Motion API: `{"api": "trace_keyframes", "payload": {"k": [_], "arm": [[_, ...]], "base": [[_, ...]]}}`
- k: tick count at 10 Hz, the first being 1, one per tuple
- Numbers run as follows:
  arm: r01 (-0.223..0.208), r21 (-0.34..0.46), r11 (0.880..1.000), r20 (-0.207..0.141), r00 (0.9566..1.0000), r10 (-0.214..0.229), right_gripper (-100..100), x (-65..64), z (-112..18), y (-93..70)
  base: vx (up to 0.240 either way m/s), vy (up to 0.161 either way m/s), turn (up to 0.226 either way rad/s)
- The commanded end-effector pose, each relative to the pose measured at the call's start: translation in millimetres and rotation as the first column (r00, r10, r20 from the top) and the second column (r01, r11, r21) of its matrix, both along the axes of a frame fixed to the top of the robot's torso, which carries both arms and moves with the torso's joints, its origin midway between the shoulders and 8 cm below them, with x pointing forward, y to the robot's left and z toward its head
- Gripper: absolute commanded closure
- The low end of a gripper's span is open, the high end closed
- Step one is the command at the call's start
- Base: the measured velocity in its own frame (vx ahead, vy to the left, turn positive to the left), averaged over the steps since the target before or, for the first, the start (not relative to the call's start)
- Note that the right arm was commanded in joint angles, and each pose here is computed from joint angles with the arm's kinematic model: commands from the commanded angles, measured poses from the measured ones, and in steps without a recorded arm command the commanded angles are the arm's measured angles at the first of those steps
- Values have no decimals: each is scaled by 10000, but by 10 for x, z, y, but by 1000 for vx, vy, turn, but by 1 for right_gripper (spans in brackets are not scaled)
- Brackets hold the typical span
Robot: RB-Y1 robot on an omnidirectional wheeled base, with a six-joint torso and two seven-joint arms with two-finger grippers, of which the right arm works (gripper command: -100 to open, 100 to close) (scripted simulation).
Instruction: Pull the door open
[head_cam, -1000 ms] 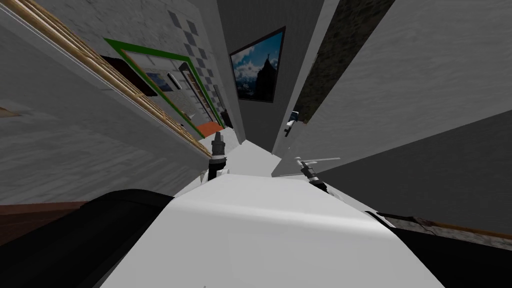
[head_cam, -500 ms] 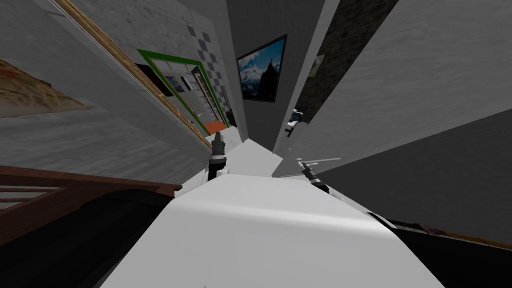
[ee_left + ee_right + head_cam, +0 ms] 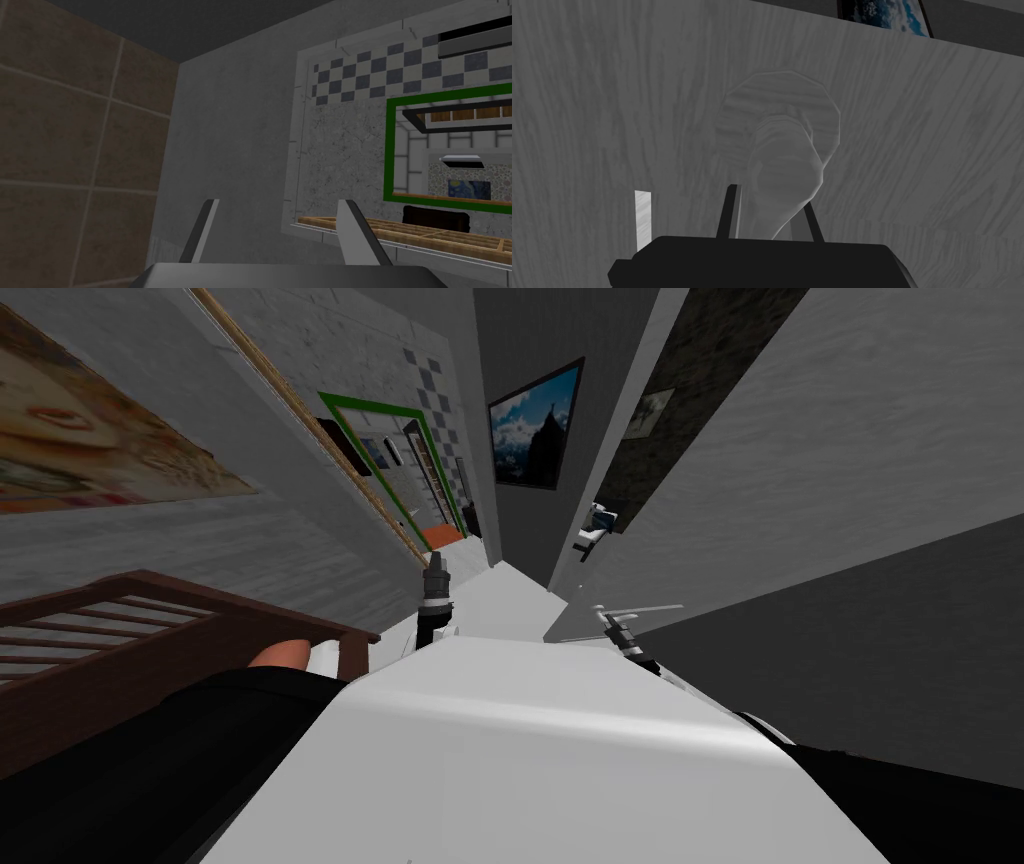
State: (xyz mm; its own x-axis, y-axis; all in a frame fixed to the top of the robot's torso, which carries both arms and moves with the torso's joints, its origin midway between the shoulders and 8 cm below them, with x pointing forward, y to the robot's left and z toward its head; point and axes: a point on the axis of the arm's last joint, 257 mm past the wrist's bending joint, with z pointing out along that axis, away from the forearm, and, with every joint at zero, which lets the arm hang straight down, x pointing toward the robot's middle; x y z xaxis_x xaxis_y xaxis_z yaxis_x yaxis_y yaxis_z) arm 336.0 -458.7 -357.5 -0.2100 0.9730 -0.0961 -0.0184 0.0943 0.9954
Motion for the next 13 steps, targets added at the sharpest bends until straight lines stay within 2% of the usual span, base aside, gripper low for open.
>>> {"api": "trace_keyframes", "payload": {"k": [1,6,7,8,9,13], "arm": [[-3,-33,10000,4,10000,3,100,-33,10,-26],[-61,-51,10000,30,10000,61,100,-103,27,-54],[-88,-5,10000,-6,10000,88,100,-96,2,-19],[-63,11,10000,-22,10000,63,100,6,-24,37],[-57,12,10000,-21,10000,57,100,31,-28,50],[4,21,10000,-3,10000,-4,100,326,-58,200]], "base": [[-175,-90,176],[-194,-90,147],[-78,-27,25],[-134,-62,93],[-174,-87,119],[-204,-82,96]]}}
